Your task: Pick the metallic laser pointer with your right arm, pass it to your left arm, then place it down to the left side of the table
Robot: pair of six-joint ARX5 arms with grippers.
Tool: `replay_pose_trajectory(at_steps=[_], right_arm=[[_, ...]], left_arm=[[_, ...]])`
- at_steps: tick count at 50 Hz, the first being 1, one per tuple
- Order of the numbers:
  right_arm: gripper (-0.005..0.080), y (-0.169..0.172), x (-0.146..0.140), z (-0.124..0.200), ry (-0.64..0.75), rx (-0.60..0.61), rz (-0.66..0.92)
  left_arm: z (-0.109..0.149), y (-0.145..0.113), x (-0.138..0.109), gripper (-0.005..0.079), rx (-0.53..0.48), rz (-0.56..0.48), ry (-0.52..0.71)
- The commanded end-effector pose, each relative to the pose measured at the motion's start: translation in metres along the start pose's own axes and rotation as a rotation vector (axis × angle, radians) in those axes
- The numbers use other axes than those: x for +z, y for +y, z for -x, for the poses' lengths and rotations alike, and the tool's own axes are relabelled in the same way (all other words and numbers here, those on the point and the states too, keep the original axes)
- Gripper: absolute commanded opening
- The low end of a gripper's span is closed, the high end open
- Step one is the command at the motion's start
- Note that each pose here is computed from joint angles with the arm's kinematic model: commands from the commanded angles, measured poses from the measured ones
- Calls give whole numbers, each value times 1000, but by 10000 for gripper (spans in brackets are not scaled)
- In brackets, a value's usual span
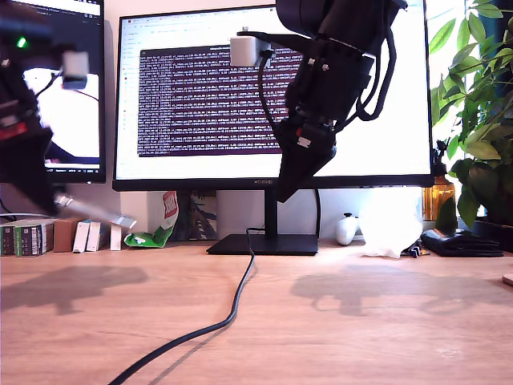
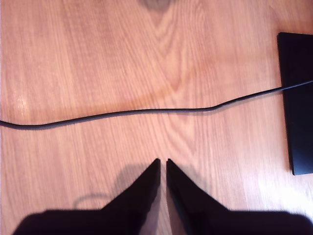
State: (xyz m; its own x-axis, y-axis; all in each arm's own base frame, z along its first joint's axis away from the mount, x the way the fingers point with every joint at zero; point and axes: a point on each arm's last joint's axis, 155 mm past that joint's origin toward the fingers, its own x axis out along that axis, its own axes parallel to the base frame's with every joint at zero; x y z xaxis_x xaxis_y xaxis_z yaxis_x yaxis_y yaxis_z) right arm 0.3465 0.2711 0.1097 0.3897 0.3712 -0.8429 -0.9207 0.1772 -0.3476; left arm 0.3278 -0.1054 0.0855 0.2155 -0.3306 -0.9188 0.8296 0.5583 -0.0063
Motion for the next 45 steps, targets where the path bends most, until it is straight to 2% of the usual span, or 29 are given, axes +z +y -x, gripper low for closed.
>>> replay_pose_trajectory(at_steps=[1,16,31,34,40,45], right_arm=[[-10,-3,6,2,-13,-8,-4],[-10,-1,7,2,-21,-1,-4],[-10,1,11,3,-41,14,-4],[-10,1,11,3,-41,14,-4],[-10,1,10,3,-41,14,-5],[-10,1,10,3,-40,14,-5]], left_arm=[[-14,-1,-7,-22,-40,35,31],[-38,-3,-27,-22,-82,68,125],[-46,3,-33,-21,-68,69,154],[-46,7,-34,28,-51,67,163],[-46,12,-36,254,-26,69,173],[-45,10,-38,261,-27,92,182]])
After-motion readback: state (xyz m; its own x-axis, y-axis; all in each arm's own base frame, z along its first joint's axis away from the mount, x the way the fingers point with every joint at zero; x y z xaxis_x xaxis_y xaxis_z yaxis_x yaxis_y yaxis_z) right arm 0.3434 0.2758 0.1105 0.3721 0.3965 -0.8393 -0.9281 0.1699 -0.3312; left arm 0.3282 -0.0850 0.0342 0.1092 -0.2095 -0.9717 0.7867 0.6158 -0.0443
